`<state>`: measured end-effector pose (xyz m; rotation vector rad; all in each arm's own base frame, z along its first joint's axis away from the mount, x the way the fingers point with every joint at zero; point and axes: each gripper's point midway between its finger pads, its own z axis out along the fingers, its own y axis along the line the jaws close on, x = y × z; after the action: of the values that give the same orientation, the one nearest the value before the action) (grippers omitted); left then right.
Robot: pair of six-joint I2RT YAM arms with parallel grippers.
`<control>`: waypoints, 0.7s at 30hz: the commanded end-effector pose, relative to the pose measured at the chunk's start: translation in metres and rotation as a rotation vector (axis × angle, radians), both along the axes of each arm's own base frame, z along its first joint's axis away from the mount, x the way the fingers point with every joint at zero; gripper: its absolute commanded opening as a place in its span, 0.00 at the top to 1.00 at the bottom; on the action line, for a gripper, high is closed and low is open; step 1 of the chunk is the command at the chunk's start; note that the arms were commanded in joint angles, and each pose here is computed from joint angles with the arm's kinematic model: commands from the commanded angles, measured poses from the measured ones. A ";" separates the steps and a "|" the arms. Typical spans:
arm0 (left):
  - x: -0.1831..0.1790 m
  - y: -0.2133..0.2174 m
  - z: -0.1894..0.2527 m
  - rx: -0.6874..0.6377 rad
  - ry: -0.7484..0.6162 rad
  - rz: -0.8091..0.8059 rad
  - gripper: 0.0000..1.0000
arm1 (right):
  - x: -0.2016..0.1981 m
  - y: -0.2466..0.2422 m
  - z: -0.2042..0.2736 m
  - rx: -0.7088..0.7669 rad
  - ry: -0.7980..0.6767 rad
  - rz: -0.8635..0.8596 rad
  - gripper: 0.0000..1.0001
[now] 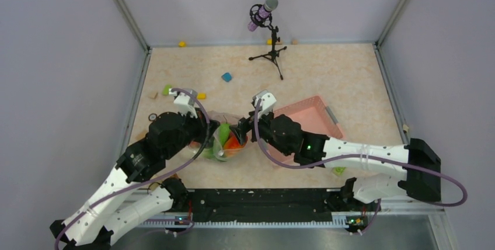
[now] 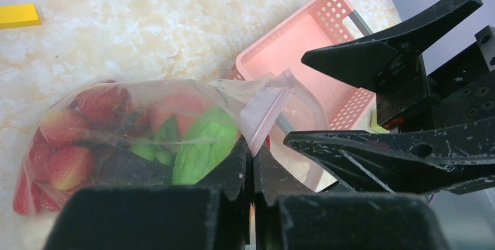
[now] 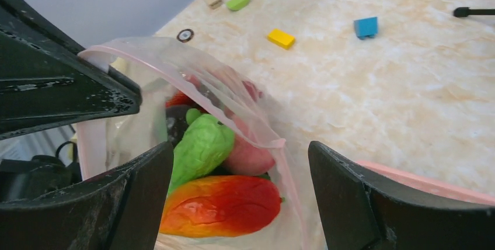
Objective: Place the food in the zip-top bag and seal the zipper
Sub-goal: Place the fake vegetable in the zipper food storage bag, then zip the zipper food storage bag at the center of the board.
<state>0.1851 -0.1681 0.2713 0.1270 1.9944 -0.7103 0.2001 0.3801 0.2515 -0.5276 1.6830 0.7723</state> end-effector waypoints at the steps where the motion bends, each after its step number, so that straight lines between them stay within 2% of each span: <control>1: 0.009 -0.004 0.022 -0.049 -0.065 0.009 1.00 | 0.008 -0.021 0.032 -0.011 -0.046 -0.082 0.16; 4: 0.009 -0.004 0.021 -0.043 -0.060 0.011 1.00 | 0.007 -0.032 0.020 -0.059 -0.031 -0.100 0.16; 9: 0.011 0.001 0.023 -0.042 -0.071 0.037 1.00 | 0.007 -0.071 -0.015 -0.114 0.074 -0.223 0.15; 13: 0.012 0.004 0.023 -0.039 -0.074 0.054 1.00 | -0.002 -0.103 -0.027 -0.043 0.136 -0.284 0.15; 17: 0.010 -0.004 0.021 -0.039 -0.066 0.013 1.00 | -0.014 -0.108 -0.016 0.048 0.084 -0.195 0.15; 21: 0.006 -0.013 0.021 -0.031 -0.067 -0.051 1.00 | -0.023 -0.097 -0.002 0.022 0.009 -0.079 0.15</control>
<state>0.1881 -0.1687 0.2690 0.1310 2.0002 -0.6939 0.1830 0.2670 0.2171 -0.3584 1.8077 0.6392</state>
